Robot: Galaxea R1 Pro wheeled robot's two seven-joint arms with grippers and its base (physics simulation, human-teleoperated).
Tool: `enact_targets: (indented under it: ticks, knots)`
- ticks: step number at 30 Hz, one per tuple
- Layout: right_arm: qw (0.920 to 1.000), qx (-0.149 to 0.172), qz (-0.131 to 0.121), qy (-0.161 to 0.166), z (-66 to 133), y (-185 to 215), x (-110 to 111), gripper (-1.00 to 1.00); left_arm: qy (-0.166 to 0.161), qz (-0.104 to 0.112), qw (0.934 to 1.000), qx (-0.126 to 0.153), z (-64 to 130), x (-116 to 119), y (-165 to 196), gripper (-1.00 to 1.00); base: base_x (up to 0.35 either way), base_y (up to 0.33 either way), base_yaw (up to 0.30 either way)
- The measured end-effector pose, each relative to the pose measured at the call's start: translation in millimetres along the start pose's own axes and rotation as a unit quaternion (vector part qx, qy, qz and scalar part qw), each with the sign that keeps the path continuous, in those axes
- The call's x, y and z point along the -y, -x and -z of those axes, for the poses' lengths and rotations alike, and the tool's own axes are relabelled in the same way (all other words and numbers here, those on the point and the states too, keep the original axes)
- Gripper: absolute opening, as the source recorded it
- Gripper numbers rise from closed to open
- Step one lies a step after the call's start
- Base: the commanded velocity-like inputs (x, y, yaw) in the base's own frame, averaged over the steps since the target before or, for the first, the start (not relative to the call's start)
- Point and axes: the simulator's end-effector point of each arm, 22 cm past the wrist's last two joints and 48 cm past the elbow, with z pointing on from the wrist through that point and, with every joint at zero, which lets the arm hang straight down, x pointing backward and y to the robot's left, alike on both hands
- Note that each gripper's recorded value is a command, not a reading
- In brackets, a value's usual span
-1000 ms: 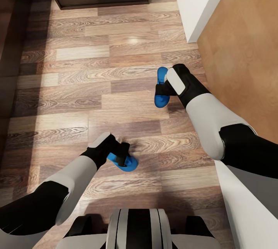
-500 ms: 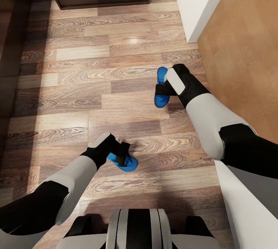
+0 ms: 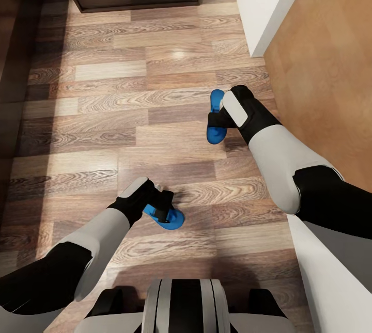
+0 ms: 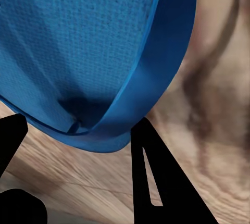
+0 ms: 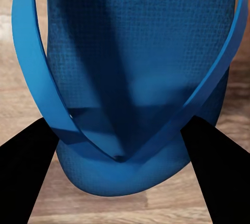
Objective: In the bedroom, move the book from the bed onto either nightstand, and place the two sandals side by side next to the bed.
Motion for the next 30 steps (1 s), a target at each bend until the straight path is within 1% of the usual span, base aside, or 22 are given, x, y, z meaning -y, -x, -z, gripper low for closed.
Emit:
enact_targets:
  ticks: [9,10,11,12,17,20,22,24,26,27,29,30]
  knots:
    - [1.0000,0.000,0.000,0.000,-0.2,0,0,-1.00,0.000,0.000,1.0000,0.000,0.0,0,0,-1.00,0.000,0.000,0.000]
    - [1.0000,0.002,0.001,-0.001,3.3,2,0,-1.00,0.008,0.005,1.0000,0.001,-1.4,-7,2,-1.00,0.000,0.000,0.000]
    - [1.0000,0.004,0.001,-0.001,5.9,3,0,-1.00,0.012,0.003,0.9999,0.005,-1.2,-10,3,-1.00,0.000,0.000,0.000]
    - [1.0000,0.006,0.001,-0.001,8.9,5,-1,-1.00,0.012,-0.002,0.9999,0.010,0.8,-10,5,-1.00,0.000,0.000,0.000]
    - [0.9999,0.016,0.002,0.000,24.5,13,-2,-1.00,0.004,-0.002,0.9998,0.021,14.1,-5,14,-1.00,0.000,0.000,0.000]
    - [0.9998,0.022,0.002,0.000,33.9,17,-3,-1.00,0.000,-0.002,0.9995,0.031,23.8,-5,28,-1.00,0.000,0.000,0.000]
    - [0.9997,0.026,0.002,0.000,39.9,20,-3,-1.00,-0.001,-0.011,0.9993,0.036,29.9,-5,34,-1.00,0.000,0.000,0.000]
    - [0.9996,0.029,0.002,0.000,45.5,22,-3,-1.00,0.000,-0.025,0.9983,0.052,35.8,-5,43,-1.00,0.000,0.000,0.000]
    - [0.9997,0.026,0.002,-0.001,48.3,20,-3,-1.00,0.006,-0.054,0.9946,0.089,43.1,-6,59,-1.00,0.000,0.000,0.000]
    - [0.9997,0.026,0.002,-0.002,50.4,20,-3,-1.00,0.007,-0.062,0.9932,0.098,46.3,-5,62,-1.00,0.000,0.000,0.000]
    - [0.9997,0.024,0.002,-0.003,53.1,18,-2,-1.00,0.011,-0.085,0.9881,0.127,54.0,-4,73,-1.00,0.000,0.000,0.000]
    - [0.9997,0.023,0.002,-0.004,54.3,18,-2,-1.00,0.011,-0.091,0.9865,0.135,57.3,-3,76,-1.00,0.000,0.000,0.000]
